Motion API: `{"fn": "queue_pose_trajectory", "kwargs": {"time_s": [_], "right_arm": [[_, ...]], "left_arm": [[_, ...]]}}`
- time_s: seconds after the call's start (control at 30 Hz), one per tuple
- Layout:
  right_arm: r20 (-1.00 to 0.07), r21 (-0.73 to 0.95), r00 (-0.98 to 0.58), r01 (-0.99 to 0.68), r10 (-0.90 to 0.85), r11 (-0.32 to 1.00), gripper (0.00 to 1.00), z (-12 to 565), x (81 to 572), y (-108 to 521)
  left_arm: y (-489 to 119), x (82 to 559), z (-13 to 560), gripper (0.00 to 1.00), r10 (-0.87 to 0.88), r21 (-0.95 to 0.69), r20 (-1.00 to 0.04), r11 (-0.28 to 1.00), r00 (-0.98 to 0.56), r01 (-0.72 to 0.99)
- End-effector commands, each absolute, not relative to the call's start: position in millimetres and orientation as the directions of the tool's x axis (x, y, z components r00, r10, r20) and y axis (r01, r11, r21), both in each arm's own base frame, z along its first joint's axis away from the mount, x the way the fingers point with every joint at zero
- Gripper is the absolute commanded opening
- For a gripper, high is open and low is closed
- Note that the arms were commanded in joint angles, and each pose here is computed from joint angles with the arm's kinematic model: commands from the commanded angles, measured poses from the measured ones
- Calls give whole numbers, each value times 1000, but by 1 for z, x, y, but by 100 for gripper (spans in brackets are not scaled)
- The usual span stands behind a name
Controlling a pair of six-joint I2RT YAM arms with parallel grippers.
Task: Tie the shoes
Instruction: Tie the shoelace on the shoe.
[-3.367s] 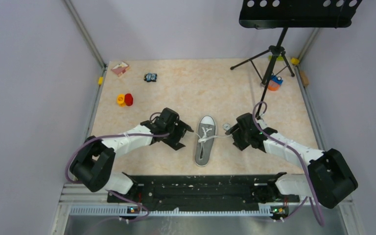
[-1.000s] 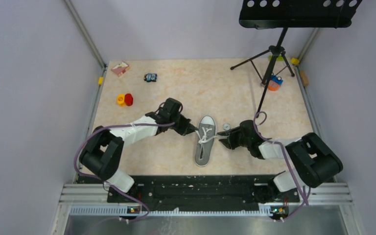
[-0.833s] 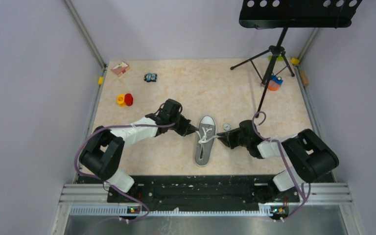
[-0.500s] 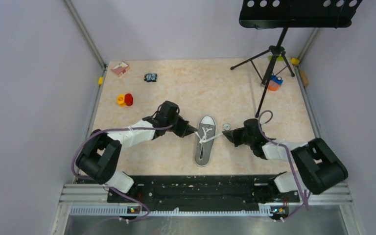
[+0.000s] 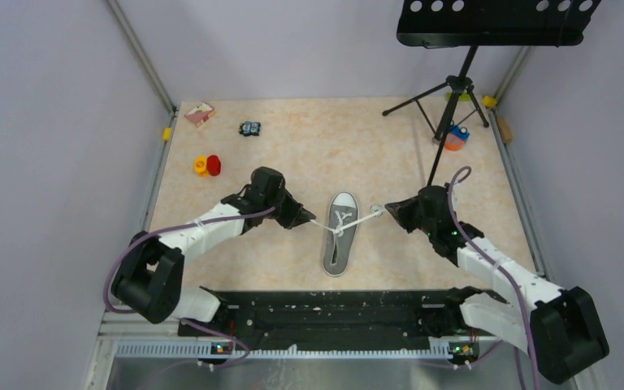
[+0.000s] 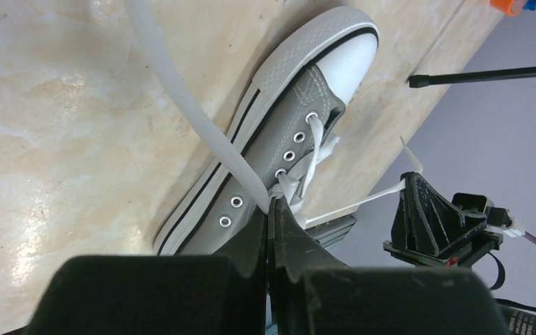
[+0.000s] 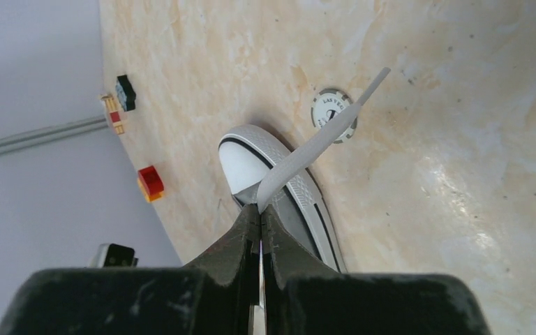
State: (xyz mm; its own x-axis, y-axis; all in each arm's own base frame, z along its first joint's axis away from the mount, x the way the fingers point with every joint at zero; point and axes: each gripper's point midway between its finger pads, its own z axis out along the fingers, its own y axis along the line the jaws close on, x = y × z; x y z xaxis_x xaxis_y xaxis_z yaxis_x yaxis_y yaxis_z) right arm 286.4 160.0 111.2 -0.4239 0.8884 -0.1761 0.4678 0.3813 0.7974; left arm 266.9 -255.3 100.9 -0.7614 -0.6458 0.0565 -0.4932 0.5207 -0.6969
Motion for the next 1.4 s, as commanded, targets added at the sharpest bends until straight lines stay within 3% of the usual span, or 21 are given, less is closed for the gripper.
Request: {"fn": "queue_pose_trajectory", "kwargs": {"time_s": [0.0, 0.27, 0.63, 1.03, 1.37], "right_arm": [[-306, 769, -410, 426, 859, 477, 0, 128, 283, 141], [-336, 725, -485, 414, 808, 550, 0, 115, 265, 139], [-349, 607, -580, 459, 736, 649, 0, 50, 232, 127], [-442, 611, -582, 362, 683, 704, 0, 96, 251, 130], [-479, 639, -539, 327, 693, 696, 0, 124, 248, 124]], "left_arm": [[-249, 273, 128, 0, -594, -729, -94, 588, -799, -351], [-226, 266, 112, 0, -542, -629, -206, 711, -814, -314], [-199, 239, 56, 0, -487, -525, -229, 791, -843, -314], [-210, 258, 118, 0, -477, -625, -346, 759, -808, -180], [-215, 257, 142, 0, -510, -689, -332, 706, -794, -165]]}}
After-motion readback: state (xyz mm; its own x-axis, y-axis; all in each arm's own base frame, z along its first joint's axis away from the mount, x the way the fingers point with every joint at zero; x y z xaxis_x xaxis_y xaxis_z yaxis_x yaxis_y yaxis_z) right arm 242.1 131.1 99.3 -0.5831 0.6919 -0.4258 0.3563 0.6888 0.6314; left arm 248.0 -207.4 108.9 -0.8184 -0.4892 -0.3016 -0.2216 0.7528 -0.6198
